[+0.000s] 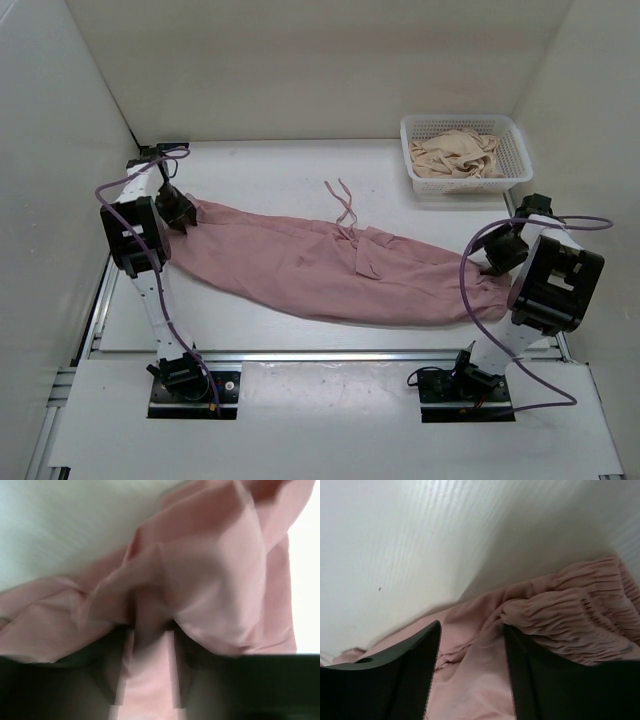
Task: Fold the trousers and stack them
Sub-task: Fold the trousers
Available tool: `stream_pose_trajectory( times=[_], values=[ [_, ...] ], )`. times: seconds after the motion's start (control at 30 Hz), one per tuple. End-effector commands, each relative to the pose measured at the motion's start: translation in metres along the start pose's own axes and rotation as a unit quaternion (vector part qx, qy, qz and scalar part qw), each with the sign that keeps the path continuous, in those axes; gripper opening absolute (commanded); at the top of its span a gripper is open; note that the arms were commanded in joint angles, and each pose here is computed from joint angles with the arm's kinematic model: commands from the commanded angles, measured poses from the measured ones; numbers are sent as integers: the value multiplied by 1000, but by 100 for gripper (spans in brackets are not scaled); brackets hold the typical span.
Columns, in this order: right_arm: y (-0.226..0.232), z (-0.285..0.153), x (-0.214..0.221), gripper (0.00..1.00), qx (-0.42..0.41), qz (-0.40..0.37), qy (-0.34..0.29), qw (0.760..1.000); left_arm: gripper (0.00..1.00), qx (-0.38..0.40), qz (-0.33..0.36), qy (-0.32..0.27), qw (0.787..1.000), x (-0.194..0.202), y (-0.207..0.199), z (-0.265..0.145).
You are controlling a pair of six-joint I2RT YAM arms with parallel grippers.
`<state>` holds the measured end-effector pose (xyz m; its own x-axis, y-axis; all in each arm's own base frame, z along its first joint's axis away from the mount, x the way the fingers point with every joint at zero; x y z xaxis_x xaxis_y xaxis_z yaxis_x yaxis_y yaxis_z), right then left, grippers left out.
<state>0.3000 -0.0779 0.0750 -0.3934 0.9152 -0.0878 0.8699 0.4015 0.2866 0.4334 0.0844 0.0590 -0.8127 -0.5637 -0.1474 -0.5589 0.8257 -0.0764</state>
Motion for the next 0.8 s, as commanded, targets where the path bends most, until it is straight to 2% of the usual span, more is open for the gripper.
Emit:
stream_pose_trajectory(
  times=[0.0, 0.03, 0.07, 0.1, 0.2, 0.23, 0.37, 0.4, 0.43, 0.5, 0.53, 0.63, 0.73, 0.77],
  values=[
    [9, 7, -7, 56, 15, 4, -31, 999, 41, 25, 1, -12, 1000, -10, -9, -5],
    [12, 7, -4, 50, 14, 13, -30, 999, 17, 30, -4, -10, 999, -12, -11, -4],
    [11, 10, -3, 44, 13, 19, -30, 999, 10, 30, -4, -10, 999, -12, -11, -7],
    [11, 9, -3, 32, 8, 22, -35, 999, 10, 28, -4, -6, 1000, -11, -11, -7],
    [17, 6, -3, 12, 10, 11, -50, 999, 10, 28, -8, -42, 999, -18, -11, -35],
    [13, 3, -1, 1, 20, 12, -50, 998, 10, 24, -13, -49, 998, -17, -9, -41],
    [3, -17, -2, 1, 27, -2, -87, 996, 10, -2, -22, -104, 994, -12, 10, -91],
    [2, -28, -1, 1, 20, -2, -101, 995, 10, -5, -22, -98, 995, 0, 14, -93],
    [-3, -31, 1, 1, 23, -2, -106, 994, 10, -3, -28, -125, 992, 3, 21, -118],
    [-8, -43, 2, 1, 20, -6, -129, 991, 10, -1, -33, -134, 990, 13, 29, -130],
    [-10, -46, 3, 1, 19, -6, -135, 991, 10, 7, -34, -157, 987, 15, 29, -147],
    [-11, -49, 2, 1, 16, -11, -148, 989, 10, 27, -25, -164, 986, 8, 22, -154],
    [-1, -41, -5, 1, 13, -12, -135, 991, 10, 29, -16, -178, 983, -13, 8, -155],
    [5, -37, -7, 1, 15, -16, -131, 991, 10, 18, -10, -160, 987, -19, 1, -132]
  ],
)
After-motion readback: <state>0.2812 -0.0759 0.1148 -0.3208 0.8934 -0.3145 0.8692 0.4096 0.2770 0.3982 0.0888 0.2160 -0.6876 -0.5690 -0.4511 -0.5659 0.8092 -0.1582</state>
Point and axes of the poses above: each gripper's point midway between its finger pads, its own z axis out along the fingers, its own y axis along the line the jaws close on, x = y × z, the point moved 4 cm from there along -z, back along the fingers, and after that the axes turned 8 degrees about z, right-handed, at the moved point
